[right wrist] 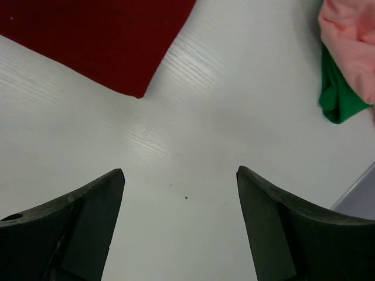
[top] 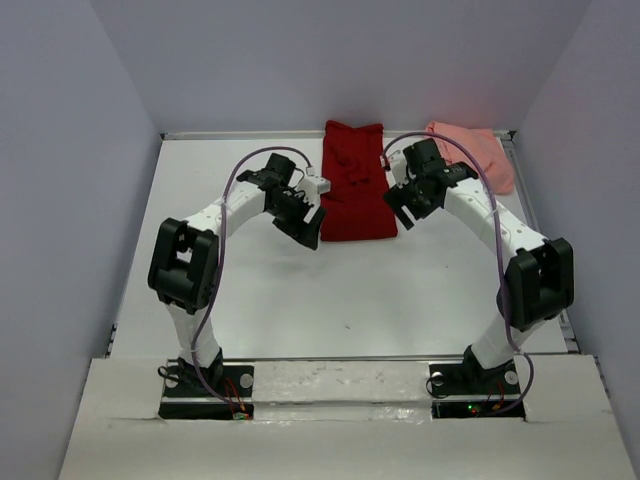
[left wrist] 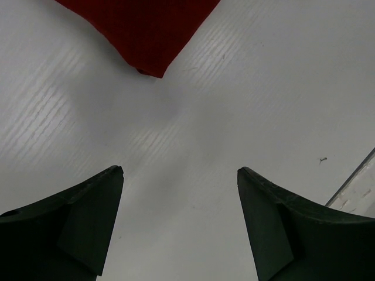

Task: Fold and stack the t-shirts
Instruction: Grab one side of the 2/3 rectangular tshirt with both arms

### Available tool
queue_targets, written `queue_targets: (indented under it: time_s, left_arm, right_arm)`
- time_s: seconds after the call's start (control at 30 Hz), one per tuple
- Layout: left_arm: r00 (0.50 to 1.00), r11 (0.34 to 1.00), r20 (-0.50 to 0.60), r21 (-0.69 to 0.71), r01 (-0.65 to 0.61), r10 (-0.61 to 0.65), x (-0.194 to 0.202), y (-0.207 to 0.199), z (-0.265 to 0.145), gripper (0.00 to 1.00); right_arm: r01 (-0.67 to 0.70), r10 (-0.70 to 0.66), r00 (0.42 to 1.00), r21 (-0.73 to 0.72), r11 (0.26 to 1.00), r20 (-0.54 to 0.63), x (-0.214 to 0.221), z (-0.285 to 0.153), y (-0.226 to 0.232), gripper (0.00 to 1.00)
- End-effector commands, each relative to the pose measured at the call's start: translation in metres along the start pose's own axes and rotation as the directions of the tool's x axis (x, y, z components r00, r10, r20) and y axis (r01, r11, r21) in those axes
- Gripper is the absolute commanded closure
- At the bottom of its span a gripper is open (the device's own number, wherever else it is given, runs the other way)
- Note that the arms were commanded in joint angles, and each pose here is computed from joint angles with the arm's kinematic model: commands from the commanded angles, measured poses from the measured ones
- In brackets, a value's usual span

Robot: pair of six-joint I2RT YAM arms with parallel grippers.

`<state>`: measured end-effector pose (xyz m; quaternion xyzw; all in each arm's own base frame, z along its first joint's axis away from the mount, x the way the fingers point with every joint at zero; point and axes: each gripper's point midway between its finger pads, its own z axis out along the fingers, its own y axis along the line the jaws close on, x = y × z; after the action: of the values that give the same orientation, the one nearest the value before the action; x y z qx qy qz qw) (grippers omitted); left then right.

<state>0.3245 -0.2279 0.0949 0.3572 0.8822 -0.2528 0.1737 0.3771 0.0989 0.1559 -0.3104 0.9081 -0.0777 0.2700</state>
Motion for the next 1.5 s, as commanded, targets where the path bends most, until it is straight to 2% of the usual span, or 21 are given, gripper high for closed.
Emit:
queue_targets:
  time_s: [0.0, 0.1, 0.43, 0.77, 0.9, 1.17, 1.37, 1.4, 1.47]
  left_arm:
    - [1.0, 0.998, 0.025, 0.054, -0.012, 0.011, -0.016, -0.007, 0.007, 0.12]
    - [0.999, 0.999, 0.033, 0.045, -0.006, 0.004, -0.021, -0.002, 0.017, 0.18]
    - [0.999, 0.998, 0.04, 0.062, -0.018, 0.015, -0.037, -0.002, 0.04, 0.22]
    - [0.999, 1.0, 0.051, -0.025, -0.011, 0.012, -0.046, 0.017, 0.055, 0.26]
    - [0.999, 1.0, 0.034, -0.016, -0.002, 0.002, -0.046, 0.018, 0.064, 0.32]
    - [0.998, 0.999, 0.05, -0.008, -0.038, 0.038, -0.056, 0.008, 0.072, 0.35]
    - [0.997, 0.999, 0.053, -0.004, -0.047, 0.047, -0.062, 0.004, 0.074, 0.44]
    - [0.997, 0.999, 0.056, -0.005, -0.051, 0.051, -0.063, 0.003, 0.075, 0.5]
    - [0.997, 0.999, 0.056, -0.005, -0.054, 0.054, -0.063, 0.002, 0.076, 0.54]
  right_arm:
    - [-0.077, 0.081, 0.997, -0.149, 0.986, 0.015, -0.013, -0.001, 0.02, 0.18]
    - [-0.087, 0.09, 0.996, -0.217, 0.972, 0.004, -0.015, 0.007, 0.03, 0.18]
    - [-0.112, 0.105, 0.994, -0.292, 0.95, -0.04, -0.023, 0.038, 0.042, 0.2]
    - [-0.11, 0.105, 0.994, -0.294, 0.949, -0.034, -0.027, 0.044, 0.034, 0.22]
    - [-0.113, 0.106, 0.994, -0.29, 0.95, -0.039, -0.024, 0.045, 0.031, 0.23]
    - [-0.119, 0.112, 0.993, -0.285, 0.951, -0.041, -0.019, 0.044, 0.025, 0.23]
    - [-0.12, 0.111, 0.993, -0.3, 0.946, -0.048, -0.016, 0.045, 0.029, 0.24]
    - [-0.129, 0.118, 0.991, -0.301, 0.945, -0.055, -0.013, 0.047, 0.027, 0.25]
    - [-0.13, 0.118, 0.991, -0.307, 0.943, -0.058, -0.011, 0.046, 0.028, 0.25]
